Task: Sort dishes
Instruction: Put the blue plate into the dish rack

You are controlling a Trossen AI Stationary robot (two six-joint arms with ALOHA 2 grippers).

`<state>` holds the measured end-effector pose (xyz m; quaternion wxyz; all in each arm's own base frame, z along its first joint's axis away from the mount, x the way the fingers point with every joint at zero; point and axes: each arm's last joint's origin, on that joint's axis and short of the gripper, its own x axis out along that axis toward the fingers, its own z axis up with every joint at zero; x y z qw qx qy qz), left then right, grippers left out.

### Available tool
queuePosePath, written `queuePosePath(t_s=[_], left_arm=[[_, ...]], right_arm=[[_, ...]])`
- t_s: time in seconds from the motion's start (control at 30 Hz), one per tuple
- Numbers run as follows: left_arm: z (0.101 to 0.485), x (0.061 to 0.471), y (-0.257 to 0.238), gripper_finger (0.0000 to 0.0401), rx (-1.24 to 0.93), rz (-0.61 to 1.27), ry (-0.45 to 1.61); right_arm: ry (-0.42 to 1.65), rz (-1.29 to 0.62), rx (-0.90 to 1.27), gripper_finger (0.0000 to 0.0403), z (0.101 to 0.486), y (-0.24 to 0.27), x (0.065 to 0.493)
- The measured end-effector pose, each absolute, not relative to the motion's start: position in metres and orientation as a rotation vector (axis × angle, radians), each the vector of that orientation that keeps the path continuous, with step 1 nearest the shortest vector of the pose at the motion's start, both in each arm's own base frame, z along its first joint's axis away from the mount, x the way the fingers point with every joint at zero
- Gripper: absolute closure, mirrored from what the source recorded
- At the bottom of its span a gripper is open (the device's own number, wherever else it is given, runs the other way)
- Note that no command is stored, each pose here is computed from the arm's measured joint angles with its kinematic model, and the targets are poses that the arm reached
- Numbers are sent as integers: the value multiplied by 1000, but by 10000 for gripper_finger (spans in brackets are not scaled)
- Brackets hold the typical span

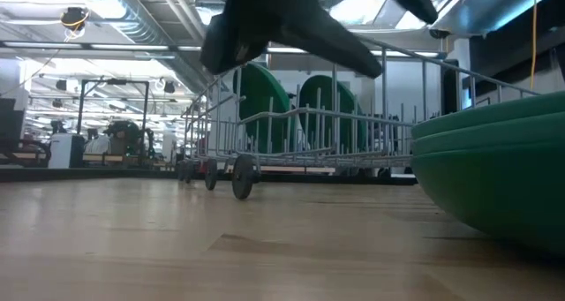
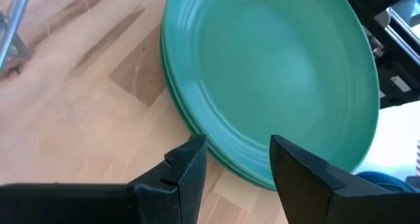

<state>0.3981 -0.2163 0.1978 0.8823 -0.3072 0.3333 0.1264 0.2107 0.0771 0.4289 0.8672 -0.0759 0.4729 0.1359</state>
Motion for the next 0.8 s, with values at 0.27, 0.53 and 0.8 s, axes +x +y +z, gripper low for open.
queuePosePath(t_s=[0.27,0.53,0.8], left_arm=[[171,404,-219,246,-688,300,739],[162,408,-220,246,-697,296,728],[157,416,-214,246,-712,295,700]], right_arm=[[929,290,-147,242,442,76,208],[910,293,-142,242,443,77,210],[906,294,-141,242,444,77,210]])
